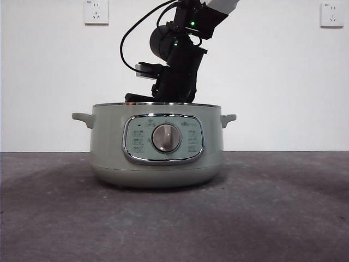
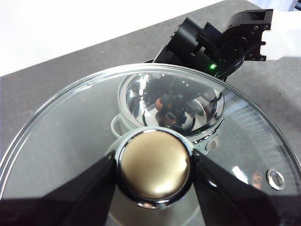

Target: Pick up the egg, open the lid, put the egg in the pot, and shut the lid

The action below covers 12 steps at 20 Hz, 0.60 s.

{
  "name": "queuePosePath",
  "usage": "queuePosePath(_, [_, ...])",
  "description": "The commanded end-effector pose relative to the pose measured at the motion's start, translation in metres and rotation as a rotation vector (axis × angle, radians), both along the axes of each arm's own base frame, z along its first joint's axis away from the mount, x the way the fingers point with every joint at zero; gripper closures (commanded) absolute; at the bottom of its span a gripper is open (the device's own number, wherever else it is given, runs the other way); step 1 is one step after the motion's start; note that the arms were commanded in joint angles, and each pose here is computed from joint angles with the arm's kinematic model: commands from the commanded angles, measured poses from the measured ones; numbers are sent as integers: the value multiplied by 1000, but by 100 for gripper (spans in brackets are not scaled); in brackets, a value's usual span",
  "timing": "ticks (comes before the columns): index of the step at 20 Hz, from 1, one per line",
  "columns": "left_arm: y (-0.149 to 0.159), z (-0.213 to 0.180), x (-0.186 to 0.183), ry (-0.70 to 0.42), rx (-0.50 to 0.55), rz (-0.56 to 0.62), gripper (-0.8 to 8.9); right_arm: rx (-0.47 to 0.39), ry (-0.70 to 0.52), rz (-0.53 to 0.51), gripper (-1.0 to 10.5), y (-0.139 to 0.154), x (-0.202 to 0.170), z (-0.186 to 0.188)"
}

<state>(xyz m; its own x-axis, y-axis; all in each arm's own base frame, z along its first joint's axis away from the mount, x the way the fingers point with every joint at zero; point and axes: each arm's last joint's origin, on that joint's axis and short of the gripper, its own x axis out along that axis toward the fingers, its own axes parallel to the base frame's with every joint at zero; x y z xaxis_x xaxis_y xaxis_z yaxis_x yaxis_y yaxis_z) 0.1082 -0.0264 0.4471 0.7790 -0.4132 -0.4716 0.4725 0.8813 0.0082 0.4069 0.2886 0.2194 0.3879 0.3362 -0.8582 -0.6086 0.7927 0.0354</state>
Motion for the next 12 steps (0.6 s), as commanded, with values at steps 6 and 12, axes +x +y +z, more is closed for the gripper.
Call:
queuePosePath(6, [0,7,-2,-63,-7,-15,820,-36,18,7,796,3,1,-13])
queuePosePath(12, [-2,4,10,-31,-2,-15,820,-11,-15,9,563,6,2,11])
